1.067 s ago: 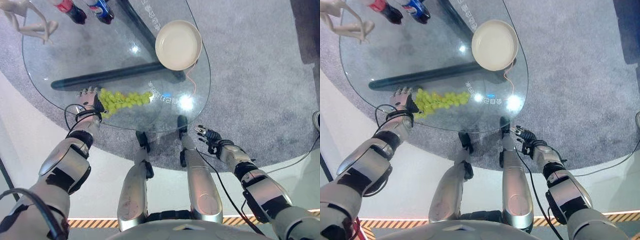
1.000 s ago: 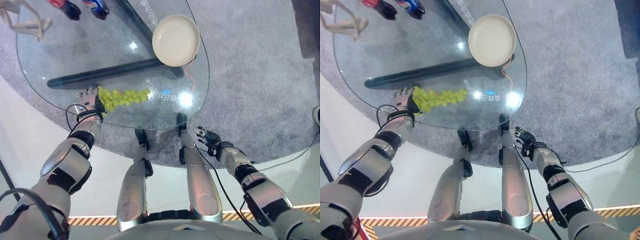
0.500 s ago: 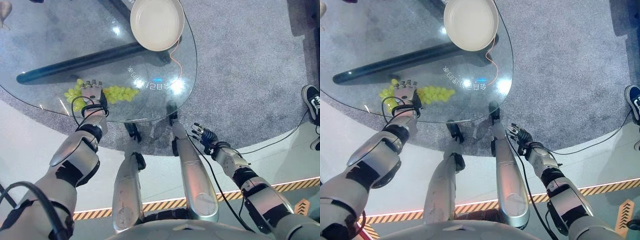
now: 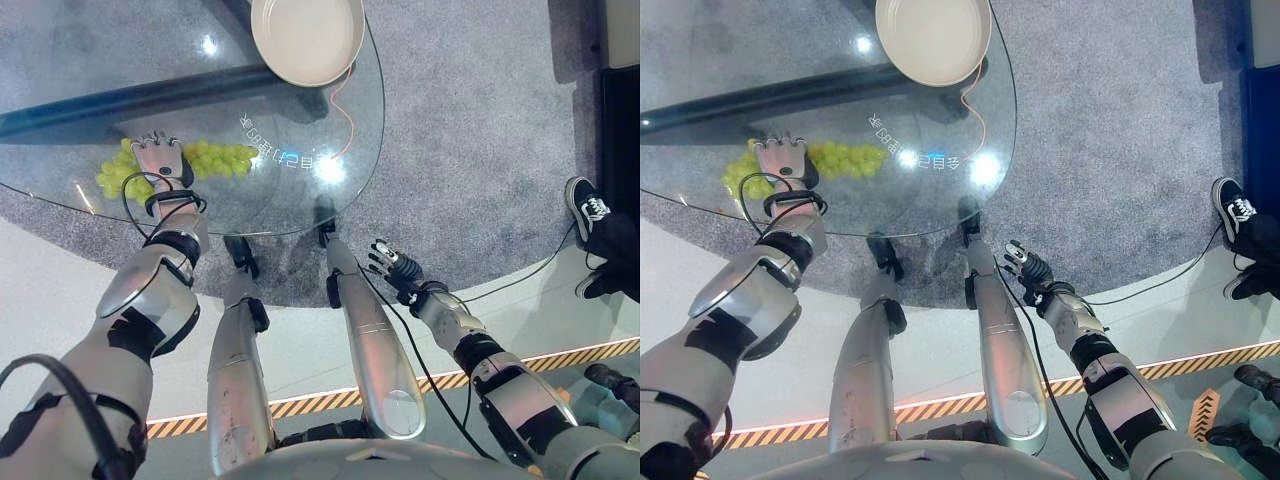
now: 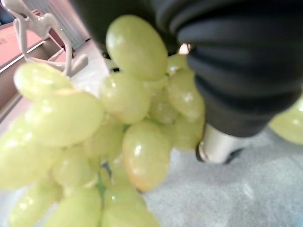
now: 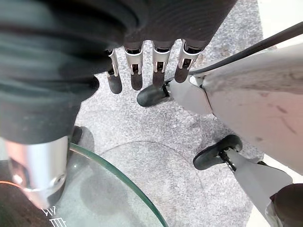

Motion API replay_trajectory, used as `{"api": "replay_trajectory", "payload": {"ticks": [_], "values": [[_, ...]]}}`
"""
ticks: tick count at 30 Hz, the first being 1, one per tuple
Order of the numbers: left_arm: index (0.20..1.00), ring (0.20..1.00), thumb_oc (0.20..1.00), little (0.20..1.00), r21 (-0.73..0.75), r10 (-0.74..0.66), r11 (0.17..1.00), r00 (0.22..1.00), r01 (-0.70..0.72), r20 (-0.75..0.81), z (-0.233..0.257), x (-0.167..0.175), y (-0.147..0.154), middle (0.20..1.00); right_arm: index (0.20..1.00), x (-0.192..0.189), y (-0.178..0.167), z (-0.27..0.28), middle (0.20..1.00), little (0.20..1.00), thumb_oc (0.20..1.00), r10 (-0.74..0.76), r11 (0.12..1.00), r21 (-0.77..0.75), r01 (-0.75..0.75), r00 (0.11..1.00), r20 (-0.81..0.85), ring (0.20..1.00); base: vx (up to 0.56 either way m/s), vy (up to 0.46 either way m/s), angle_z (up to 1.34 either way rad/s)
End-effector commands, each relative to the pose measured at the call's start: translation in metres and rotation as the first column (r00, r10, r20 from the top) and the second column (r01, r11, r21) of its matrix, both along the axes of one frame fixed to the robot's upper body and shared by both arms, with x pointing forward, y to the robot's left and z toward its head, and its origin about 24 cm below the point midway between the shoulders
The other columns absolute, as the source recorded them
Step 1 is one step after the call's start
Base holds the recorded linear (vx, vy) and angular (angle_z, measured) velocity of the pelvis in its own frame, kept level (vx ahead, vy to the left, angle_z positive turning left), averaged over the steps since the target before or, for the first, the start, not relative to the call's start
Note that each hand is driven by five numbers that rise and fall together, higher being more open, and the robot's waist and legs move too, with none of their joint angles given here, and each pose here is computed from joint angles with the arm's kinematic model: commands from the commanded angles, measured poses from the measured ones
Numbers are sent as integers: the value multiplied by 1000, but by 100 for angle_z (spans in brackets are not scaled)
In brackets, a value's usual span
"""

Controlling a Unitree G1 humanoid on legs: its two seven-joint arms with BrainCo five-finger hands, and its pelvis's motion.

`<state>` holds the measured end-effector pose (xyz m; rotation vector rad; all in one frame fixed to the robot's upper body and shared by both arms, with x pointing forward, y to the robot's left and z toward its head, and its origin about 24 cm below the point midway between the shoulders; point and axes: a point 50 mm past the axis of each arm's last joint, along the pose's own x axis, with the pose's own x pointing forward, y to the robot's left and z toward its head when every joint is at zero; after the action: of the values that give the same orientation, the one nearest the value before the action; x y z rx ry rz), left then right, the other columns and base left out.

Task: Pick up fruits into the plate

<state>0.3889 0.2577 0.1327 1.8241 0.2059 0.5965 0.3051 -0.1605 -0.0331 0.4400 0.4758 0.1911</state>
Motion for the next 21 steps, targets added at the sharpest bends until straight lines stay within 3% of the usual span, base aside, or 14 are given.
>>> {"api": "replay_trajectory", "payload": {"ticks": [1,10,16,21], "values": [[200,200,200,200,-3,99,995,994,-99,-43,-4,-11,30,200,1000,-5,18,0,1000,1000,1000,43,997,66,-45,999,33,1000,0,0,0],[200,200,200,200,-99,61,993,997,-65,-40,-16,-13,27,200,1000,-10,12,-7,1000,1000,1000,52,997,55,-52,999,9,1000,7,6,0],[200,200,200,200,-333,-13,943,999,22,30,-27,-11,18,200,1000,-11,8,-10,1000,1000,1000,52,998,31,-52,999,-7,1000,26,59,-1],[200,200,200,200,-530,-43,844,994,89,100,-30,-8,13,200,1000,-11,6,-11,1000,1000,1000,49,999,9,-49,999,-20,1000,34,75,0]]}}
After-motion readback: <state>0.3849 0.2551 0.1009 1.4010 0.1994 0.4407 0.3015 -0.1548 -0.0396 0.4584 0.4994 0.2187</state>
